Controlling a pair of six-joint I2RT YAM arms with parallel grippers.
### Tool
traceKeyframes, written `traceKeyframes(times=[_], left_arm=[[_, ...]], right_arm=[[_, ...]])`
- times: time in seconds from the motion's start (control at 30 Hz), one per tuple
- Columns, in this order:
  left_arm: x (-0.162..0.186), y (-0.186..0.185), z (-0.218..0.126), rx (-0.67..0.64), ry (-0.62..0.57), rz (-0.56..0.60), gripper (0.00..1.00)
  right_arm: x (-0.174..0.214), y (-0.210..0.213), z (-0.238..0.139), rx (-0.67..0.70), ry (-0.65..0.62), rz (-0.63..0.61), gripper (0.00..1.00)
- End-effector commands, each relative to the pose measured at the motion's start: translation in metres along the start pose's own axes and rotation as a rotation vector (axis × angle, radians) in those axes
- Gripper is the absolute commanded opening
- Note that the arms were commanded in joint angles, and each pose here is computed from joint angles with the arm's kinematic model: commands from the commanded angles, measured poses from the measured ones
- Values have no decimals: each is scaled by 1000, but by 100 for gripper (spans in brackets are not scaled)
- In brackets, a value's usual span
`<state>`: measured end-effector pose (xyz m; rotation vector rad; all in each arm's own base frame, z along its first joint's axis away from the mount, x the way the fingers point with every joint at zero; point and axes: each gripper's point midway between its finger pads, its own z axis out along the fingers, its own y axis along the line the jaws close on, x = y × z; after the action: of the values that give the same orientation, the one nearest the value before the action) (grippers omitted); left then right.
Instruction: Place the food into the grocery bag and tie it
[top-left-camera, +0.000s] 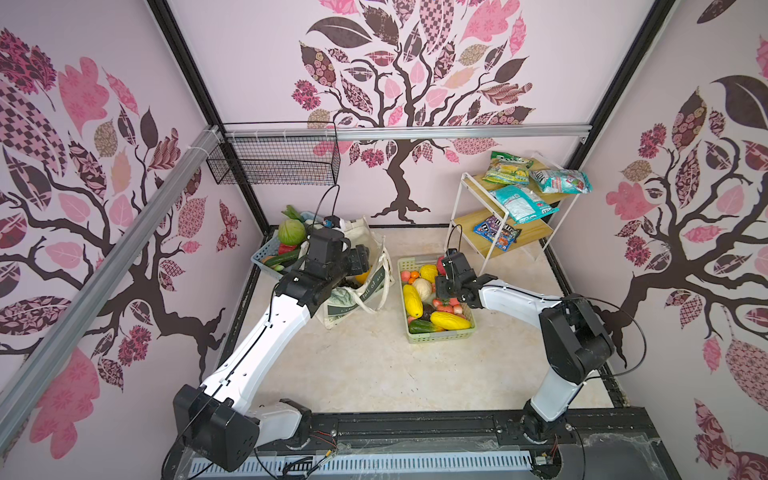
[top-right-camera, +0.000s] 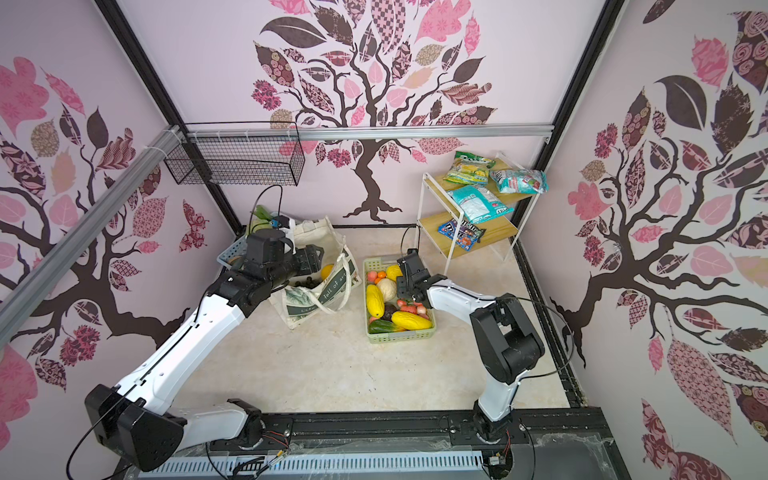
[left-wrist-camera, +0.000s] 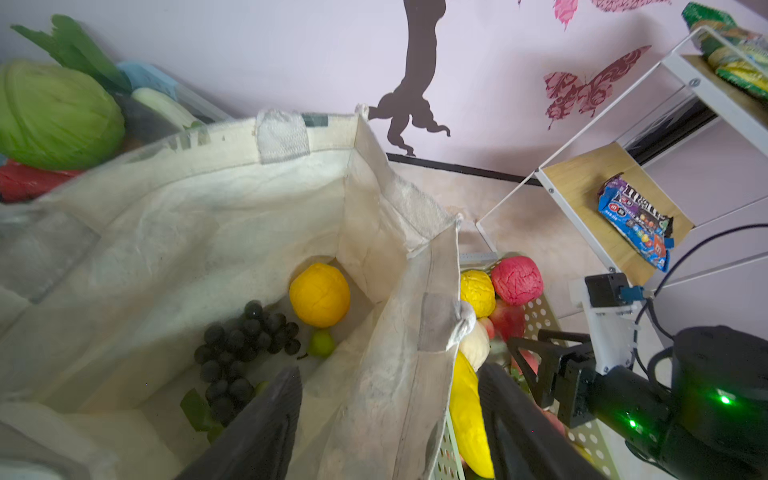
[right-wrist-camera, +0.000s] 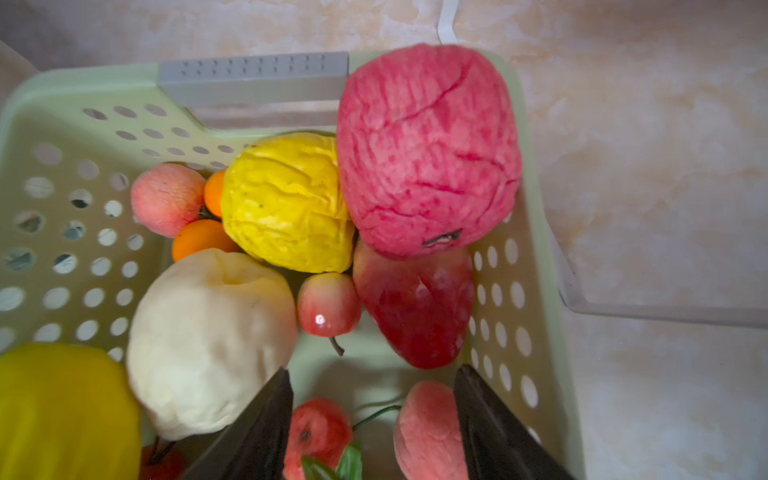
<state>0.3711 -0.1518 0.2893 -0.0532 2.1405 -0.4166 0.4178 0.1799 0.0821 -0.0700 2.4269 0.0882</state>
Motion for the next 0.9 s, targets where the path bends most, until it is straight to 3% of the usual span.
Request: traceKeyframes(times=[0.0,0.4,0.87], left_arm=[[19,0,0,14,40,-16,71],[33,-2,8,35,82,-13,71],[41,-9,18,61,127,-8,71]], right_arm=[[-7,-4,12,62,-19,-34,67],[-17,-10,35,136,-37,-77,70],[-8,5,61,16,40,34,72]])
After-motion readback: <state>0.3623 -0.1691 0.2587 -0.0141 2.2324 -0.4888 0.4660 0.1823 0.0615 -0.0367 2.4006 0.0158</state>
